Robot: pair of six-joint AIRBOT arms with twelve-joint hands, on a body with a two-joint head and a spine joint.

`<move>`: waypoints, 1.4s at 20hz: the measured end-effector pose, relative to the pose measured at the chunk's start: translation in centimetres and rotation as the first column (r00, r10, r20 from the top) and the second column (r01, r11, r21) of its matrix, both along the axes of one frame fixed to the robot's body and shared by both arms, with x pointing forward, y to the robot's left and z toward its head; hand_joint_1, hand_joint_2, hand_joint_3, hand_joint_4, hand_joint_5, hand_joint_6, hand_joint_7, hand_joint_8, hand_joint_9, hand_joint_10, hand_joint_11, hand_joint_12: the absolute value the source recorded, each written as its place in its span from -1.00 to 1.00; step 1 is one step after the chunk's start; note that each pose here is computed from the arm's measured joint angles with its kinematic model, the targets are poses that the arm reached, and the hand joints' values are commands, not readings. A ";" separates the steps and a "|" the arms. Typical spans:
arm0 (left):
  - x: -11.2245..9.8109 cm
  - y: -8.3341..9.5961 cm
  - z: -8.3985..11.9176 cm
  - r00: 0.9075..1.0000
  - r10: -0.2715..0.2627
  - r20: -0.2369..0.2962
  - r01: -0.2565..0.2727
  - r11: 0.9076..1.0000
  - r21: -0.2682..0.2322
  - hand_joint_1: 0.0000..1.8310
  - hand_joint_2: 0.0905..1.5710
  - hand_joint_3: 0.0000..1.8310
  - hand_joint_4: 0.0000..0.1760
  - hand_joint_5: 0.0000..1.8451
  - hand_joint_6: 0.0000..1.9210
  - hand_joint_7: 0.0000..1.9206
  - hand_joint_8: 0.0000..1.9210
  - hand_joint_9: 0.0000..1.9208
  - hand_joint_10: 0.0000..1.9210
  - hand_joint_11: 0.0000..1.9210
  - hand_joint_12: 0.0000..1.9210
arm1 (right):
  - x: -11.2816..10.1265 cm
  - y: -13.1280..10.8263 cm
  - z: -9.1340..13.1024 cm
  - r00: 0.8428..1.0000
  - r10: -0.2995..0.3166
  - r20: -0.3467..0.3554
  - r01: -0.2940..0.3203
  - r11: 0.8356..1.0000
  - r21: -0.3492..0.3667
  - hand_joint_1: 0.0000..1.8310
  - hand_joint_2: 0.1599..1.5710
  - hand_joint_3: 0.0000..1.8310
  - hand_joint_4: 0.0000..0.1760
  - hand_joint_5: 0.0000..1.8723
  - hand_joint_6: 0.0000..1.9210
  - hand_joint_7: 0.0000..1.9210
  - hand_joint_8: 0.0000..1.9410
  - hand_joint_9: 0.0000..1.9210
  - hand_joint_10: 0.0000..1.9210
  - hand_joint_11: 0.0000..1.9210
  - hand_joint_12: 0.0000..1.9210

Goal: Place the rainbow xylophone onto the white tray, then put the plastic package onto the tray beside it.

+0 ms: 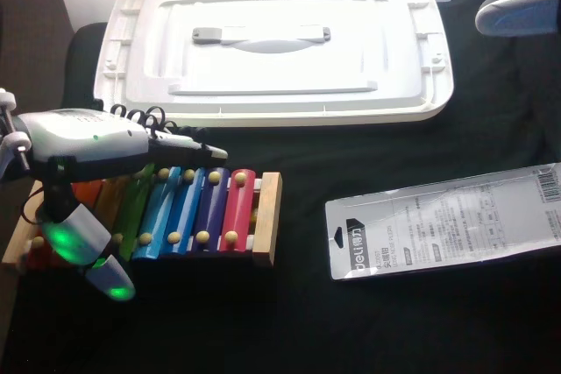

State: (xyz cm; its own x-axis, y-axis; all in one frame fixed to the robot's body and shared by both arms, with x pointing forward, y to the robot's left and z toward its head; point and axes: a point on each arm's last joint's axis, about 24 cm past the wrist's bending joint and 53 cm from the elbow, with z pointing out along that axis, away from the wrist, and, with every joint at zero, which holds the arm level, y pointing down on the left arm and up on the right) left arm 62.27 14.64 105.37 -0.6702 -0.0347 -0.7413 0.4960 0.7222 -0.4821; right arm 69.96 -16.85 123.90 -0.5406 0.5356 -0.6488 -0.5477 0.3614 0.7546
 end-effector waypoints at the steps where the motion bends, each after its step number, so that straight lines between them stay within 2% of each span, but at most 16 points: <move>1: 0.0 0.0 0.0 1.000 0.001 -0.001 -0.001 1.000 -0.002 0.35 0.06 -1.00 -1.00 -0.61 -0.99 -0.54 -0.99 -0.48 -0.98 -0.98 0.07 | 0.0 0.0 0.0 1.000 0.001 0.001 -0.001 1.000 0.001 -0.34 0.22 -1.00 -0.63 -1.00 -1.00 -1.00 -1.00 -1.00 -1.00 -1.00 -1.00; 5: 0.4 -0.1 -0.1 1.000 0.012 -0.007 -0.012 1.000 -0.014 0.41 0.12 -1.00 -1.00 -0.36 -0.98 -0.35 -0.99 -0.33 -0.97 -0.79 0.01 | 0.0 0.0 0.0 1.000 0.001 0.001 -0.001 1.000 0.001 -0.39 0.23 -1.00 -0.69 -1.00 -1.00 -1.00 -1.00 -1.00 -1.00 -1.00 -1.00; 7: 0.6 0.0 -0.1 1.000 0.017 -0.006 -0.017 1.000 -0.018 0.41 0.14 -0.99 -1.00 -0.32 -0.97 -0.31 -0.98 -0.31 -0.97 -0.80 -0.02 | 0.0 0.0 0.0 1.000 0.002 0.001 -0.002 1.000 0.001 -0.40 0.24 -1.00 -0.74 -1.00 -1.00 -1.00 -1.00 -1.00 -1.00 -1.00 -1.00; 8: 0.7 0.0 0.0 1.000 0.023 -0.005 -0.023 0.999 -0.023 0.40 0.16 -1.00 -1.00 -0.23 -0.95 -0.25 -0.97 -0.25 -0.96 -0.73 -0.06 | 0.0 0.0 0.0 1.000 0.002 0.001 -0.002 1.000 0.001 -0.40 0.23 -1.00 -0.63 -1.00 -1.00 -1.00 -1.00 -1.00 -1.00 -1.00 -1.00; 10: 0.8 0.0 0.2 1.000 0.024 0.005 -0.024 0.999 -0.026 0.37 0.16 -0.99 -1.00 -0.20 -0.94 -0.22 -0.96 -0.23 -0.95 -0.70 -0.05 | 0.0 0.0 0.0 1.000 0.001 0.000 -0.001 1.000 0.001 -0.40 0.23 -1.00 -0.67 -1.00 -1.00 -1.00 -1.00 -1.00 -1.00 -1.00 -1.00; 11: 1.0 -0.1 0.3 1.000 0.031 0.008 -0.030 0.999 -0.035 0.38 0.19 -0.98 -1.00 -0.27 -0.69 -0.22 -0.93 -0.23 -0.97 -0.71 -0.09 | 0.0 0.0 0.0 1.000 0.001 0.001 -0.001 1.000 0.001 -0.38 0.24 -1.00 -0.74 -1.00 -1.00 -1.00 -1.00 -1.00 -1.00 -1.00 -1.00; 12: 1.0 -0.1 0.5 0.999 0.034 0.009 -0.034 0.999 -0.041 0.37 0.21 -0.99 -1.00 -0.43 -0.28 -0.23 -0.88 -0.22 -0.96 -0.71 -0.08 | 0.0 0.0 0.0 1.000 0.001 0.001 -0.001 1.000 0.001 -0.40 0.23 -1.00 -0.81 -1.00 -1.00 -1.00 -1.00 -1.00 -1.00 -1.00 -1.00; 13: 1.1 -0.1 0.6 0.999 0.037 0.013 -0.036 0.998 -0.045 0.37 0.21 -0.99 -1.00 -0.43 -0.28 -0.23 -0.88 -0.22 -0.96 -0.71 -0.08 | 0.0 0.0 0.0 1.000 0.001 0.001 -0.001 1.000 0.001 -0.40 0.23 -1.00 -0.81 -1.00 -1.00 -1.00 -1.00 -1.00 -1.00 -1.00 -1.00; 14: 1.2 -0.1 0.8 0.999 0.041 0.018 -0.040 0.998 -0.054 0.35 0.25 -0.99 -1.00 -0.59 0.17 -0.42 -0.37 -0.24 -0.83 -0.71 0.01 | 0.0 0.1 0.0 1.000 0.002 0.000 -0.002 1.000 0.001 -0.41 0.23 -1.00 -0.85 -1.00 -1.00 -1.00 -1.00 -1.00 -1.00 -1.00 -1.00; 16: 1.4 -0.4 1.0 0.999 0.036 0.028 -0.034 0.997 -0.067 0.37 0.26 -1.00 -1.00 -0.59 0.20 -0.55 -0.01 -0.45 -0.24 -0.71 0.14 | 0.0 0.2 -0.1 1.000 0.005 0.000 -0.005 1.000 0.001 -0.38 0.24 -1.00 -0.86 -1.00 -1.00 -1.00 -1.00 -1.00 -1.00 -1.00 -1.00; 17: 1.5 -0.3 1.1 0.999 0.041 0.026 -0.039 0.997 -0.071 0.35 0.26 -1.00 -0.69 -0.61 0.22 -0.58 0.04 -0.50 -0.14 -0.71 0.10 | 0.0 0.2 0.0 1.000 0.004 0.000 -0.004 1.000 0.001 -0.38 0.23 -1.00 -0.78 -1.00 -1.00 -1.00 -1.00 -1.00 -1.00 -1.00 -1.00; 18: 1.7 -0.2 1.1 0.998 0.053 0.022 -0.051 0.996 -0.077 0.34 0.27 -1.00 -0.57 -0.62 0.22 -0.59 0.05 -0.52 -0.12 -0.70 0.09 | 0.0 0.2 0.0 1.000 0.004 0.000 -0.004 1.000 0.002 -0.38 0.24 -1.00 -0.89 -1.00 -1.00 -1.00 -1.00 -1.00 -1.00 -1.00 -1.00; 21: 2.2 0.1 1.4 0.997 0.065 0.028 -0.062 0.995 -0.083 0.33 0.27 -1.00 -0.60 -0.60 0.20 -0.58 0.05 -0.52 -0.11 -0.69 0.10 | 0.0 0.3 -0.1 1.000 0.005 -0.001 -0.005 1.000 0.002 -0.41 0.24 -1.00 -0.79 -1.00 -1.00 -1.00 -1.00 -1.00 -1.00 -1.00 -1.00; 22: 2.2 0.1 1.4 0.997 0.067 0.030 -0.064 0.994 -0.083 0.33 0.26 -1.00 -0.51 -0.59 0.20 -0.58 0.06 -0.52 -0.06 -0.70 0.14 | 0.0 0.3 -0.1 1.000 0.005 -0.001 -0.005 1.000 0.002 -0.39 0.25 -1.00 -0.77 -1.00 -1.00 -1.00 -1.00 -1.00 -1.00 -1.00 -1.00; 23: 2.3 0.1 1.5 0.997 0.068 0.035 -0.065 0.995 -0.082 0.31 0.25 -1.00 -0.25 -0.64 0.23 -0.62 0.08 -0.57 0.02 -0.73 0.17 | 0.0 0.3 -0.1 1.000 0.006 -0.001 -0.006 1.000 0.003 -0.35 0.26 -0.99 -0.80 -1.00 -1.00 -1.00 -1.00 -1.00 -1.00 -1.00 -1.00; 28: 3.0 0.3 2.1 0.995 0.079 0.054 -0.075 0.994 -0.077 0.27 0.28 -1.00 -0.35 -0.72 0.32 -0.66 0.17 -0.60 0.09 -0.76 0.21 | 0.0 0.6 -0.2 1.000 0.011 -0.003 -0.011 1.000 0.004 -0.37 0.26 -1.00 -0.89 -1.00 -1.00 -1.00 -1.00 -1.00 -1.00 -1.00 -1.00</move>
